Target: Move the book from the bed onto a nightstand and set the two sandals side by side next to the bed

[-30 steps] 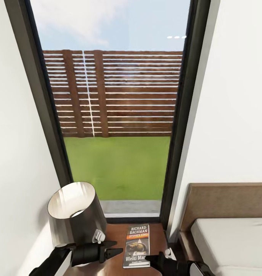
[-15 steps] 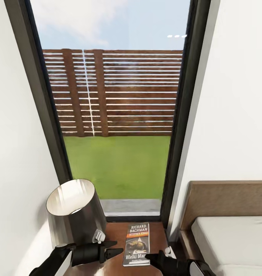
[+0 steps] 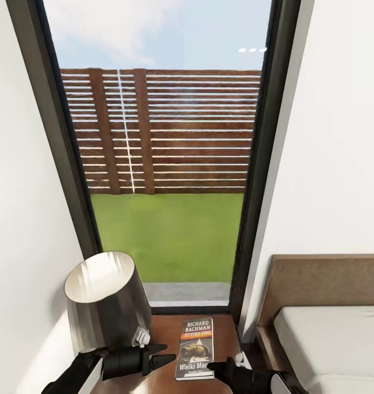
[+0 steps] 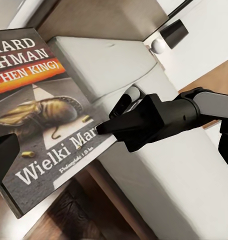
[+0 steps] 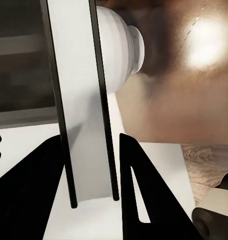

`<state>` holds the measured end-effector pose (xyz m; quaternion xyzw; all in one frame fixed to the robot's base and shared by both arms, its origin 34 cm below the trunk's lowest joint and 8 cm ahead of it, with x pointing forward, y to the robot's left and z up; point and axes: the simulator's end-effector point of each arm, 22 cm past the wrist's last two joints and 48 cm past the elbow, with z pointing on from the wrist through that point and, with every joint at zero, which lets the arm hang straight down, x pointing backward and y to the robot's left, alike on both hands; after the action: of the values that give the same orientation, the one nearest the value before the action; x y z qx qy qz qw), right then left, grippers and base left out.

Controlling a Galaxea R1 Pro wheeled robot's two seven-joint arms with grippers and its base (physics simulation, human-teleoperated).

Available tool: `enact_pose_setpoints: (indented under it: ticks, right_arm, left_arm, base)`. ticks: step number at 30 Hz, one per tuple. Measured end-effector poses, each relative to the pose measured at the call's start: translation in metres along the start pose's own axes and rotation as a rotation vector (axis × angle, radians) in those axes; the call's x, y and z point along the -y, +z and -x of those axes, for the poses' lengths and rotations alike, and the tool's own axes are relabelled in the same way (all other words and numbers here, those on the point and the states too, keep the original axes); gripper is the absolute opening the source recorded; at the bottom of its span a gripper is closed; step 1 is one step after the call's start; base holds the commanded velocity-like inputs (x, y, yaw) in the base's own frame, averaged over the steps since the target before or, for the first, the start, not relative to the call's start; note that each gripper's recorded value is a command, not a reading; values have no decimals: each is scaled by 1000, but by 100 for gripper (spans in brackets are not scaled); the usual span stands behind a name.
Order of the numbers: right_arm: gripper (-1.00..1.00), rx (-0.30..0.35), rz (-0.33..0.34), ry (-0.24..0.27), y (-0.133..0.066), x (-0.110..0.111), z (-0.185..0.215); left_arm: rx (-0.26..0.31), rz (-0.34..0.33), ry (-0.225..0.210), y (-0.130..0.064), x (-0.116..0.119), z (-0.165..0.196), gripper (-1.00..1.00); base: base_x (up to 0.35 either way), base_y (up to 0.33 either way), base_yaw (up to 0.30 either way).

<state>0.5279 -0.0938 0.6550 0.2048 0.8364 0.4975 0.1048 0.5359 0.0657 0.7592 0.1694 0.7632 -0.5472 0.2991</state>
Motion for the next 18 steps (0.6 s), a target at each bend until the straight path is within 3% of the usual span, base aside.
enact_pose_setpoints:
  ticks: [18]
  right_arm:
    - [-100,1,2,0,14,26,0]
  left_arm:
    - [0,1,1,6,-22,-21,100]
  base:
    - [0,0,0]
